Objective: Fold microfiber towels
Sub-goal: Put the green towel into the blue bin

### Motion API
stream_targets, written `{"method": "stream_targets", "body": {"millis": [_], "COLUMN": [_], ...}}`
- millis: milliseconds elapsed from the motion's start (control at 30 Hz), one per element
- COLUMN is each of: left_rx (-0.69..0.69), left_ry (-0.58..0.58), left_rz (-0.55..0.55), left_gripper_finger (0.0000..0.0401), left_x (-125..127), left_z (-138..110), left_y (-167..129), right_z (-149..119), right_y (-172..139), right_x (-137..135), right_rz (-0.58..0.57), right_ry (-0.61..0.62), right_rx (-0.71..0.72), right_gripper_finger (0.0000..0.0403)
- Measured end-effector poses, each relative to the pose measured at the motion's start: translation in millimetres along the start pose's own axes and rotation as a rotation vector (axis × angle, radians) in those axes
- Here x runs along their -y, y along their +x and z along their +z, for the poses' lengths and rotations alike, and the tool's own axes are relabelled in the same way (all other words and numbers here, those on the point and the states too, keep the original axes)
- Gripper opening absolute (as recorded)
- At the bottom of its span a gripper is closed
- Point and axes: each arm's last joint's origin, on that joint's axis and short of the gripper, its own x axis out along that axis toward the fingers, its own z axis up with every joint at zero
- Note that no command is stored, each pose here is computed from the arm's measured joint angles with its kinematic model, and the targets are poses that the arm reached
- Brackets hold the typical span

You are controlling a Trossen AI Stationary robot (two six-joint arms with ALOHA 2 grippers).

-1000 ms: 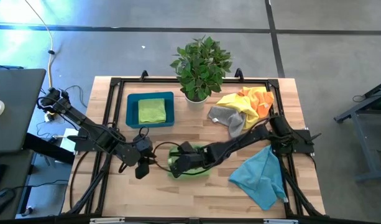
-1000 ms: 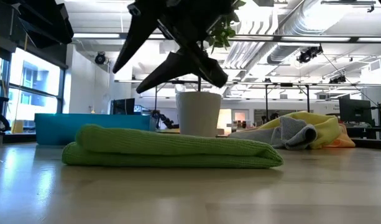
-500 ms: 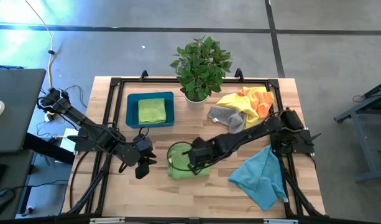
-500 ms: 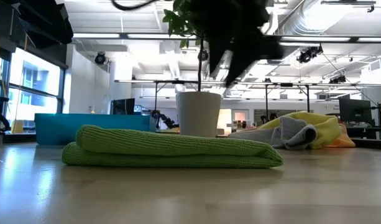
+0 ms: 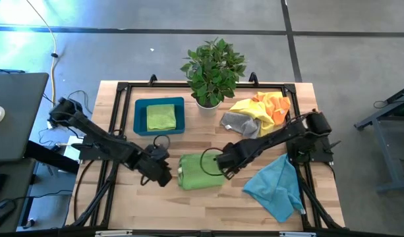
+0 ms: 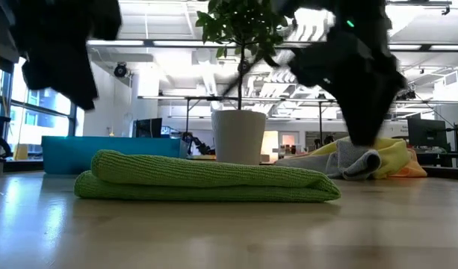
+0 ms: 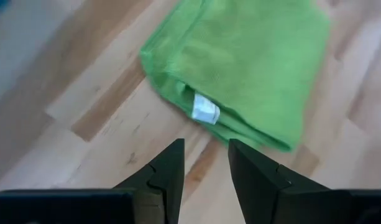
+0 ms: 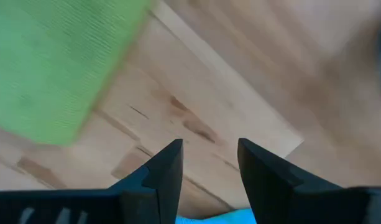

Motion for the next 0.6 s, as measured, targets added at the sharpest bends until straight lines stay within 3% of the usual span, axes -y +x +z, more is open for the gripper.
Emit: {"method": "stream_targets", "body": {"millis": [233,400,533,600], "left_rx": [-0.103,-0.097,-0.072,-0.032], "left_ry": [-0.061,-0.098,-0.126,-0.072], "left_rz": [-0.009,-0.078,-0.137,-0.196], "left_gripper_finger": [0.0134,0.0150,0.0161,0.0165], "left_x": [2.2,9.3,14.7,20.4], "left_z": [2.6,6.1,9.7,13.3], "left_y": [24.4,31.4,32.3,31.3], "right_z": [-10.1,-18.8,-24.3,-25.9], "right_y": [15.6,35.8,37.8,38.4], "right_x": [7.8,15.3,14.9,15.4], "right_rz": [0.486,0.560,0.566,0.553], "right_ry": [0.191,0.266,0.227,0.189], "right_rx": [0.196,0.228,0.231,0.236], "right_gripper_finger": [0.0135,0.0160,0.0198,0.0210]}}
